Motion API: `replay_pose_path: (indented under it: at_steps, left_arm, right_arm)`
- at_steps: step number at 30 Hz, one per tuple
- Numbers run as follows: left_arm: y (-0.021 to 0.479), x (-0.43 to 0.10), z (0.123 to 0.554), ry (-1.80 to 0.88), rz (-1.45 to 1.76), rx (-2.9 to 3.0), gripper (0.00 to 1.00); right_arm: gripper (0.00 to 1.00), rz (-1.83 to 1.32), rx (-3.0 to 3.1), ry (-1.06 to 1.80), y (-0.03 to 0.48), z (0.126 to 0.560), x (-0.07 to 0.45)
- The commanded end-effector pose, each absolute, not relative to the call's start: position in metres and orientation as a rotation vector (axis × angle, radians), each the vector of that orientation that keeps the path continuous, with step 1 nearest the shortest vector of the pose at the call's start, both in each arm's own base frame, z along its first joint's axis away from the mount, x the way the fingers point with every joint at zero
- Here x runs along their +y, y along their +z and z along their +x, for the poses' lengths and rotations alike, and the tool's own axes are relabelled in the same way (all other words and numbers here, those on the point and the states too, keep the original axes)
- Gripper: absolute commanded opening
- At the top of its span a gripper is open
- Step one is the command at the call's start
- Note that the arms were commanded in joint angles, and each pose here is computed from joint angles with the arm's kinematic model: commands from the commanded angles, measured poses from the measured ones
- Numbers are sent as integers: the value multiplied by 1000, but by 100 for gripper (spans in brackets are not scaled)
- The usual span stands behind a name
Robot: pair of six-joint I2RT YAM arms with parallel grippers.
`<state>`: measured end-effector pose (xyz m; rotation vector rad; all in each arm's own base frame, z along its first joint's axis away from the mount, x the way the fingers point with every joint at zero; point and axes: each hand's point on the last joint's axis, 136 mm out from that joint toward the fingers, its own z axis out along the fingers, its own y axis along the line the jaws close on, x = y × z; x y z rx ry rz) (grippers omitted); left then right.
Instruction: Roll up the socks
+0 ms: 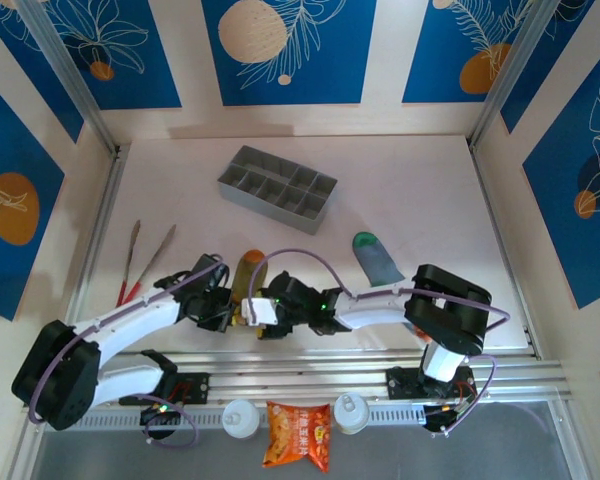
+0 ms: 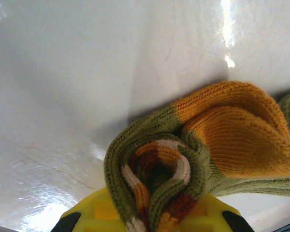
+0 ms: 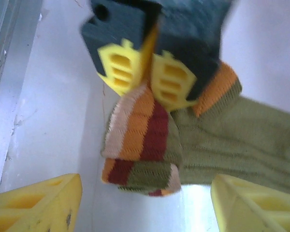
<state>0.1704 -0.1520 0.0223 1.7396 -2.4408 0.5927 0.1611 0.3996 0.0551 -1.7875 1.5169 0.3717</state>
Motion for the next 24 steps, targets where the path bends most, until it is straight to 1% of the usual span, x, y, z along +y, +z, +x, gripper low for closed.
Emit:
replay_pose_path:
  at_steps: [1,6,10,12,14,17,21,24]
  left_arm:
    - [-3,-98,89,-31,1897,-2194,0]
    - [-2,-99,91,-32,1877,-2189,0]
    - [-2,-100,95,-19,1870,-2195,0]
    - [-2,-101,97,-9,1864,-2195,0]
    - [-2,-101,98,-3,1859,-2197,0]
    - [-3,-103,99,13,1850,-2197,0]
    - [-3,-105,102,43,1843,-2199,0]
    - [-2,-106,104,63,1839,-2203,0]
  right_arm:
    - [70,-1788,1380,221,64,174,408]
    - [70,-1831,1334,190,57,171,423]
    - [65,-1862,1354,227,50,167,431]
    - [58,-1868,1378,239,44,167,432]
    - [45,-1873,1416,246,38,167,432]
    - [32,-1871,1475,250,28,167,431]
    - [19,-1873,1571,261,12,166,425]
    - [12,-1860,1672,281,0,166,418]
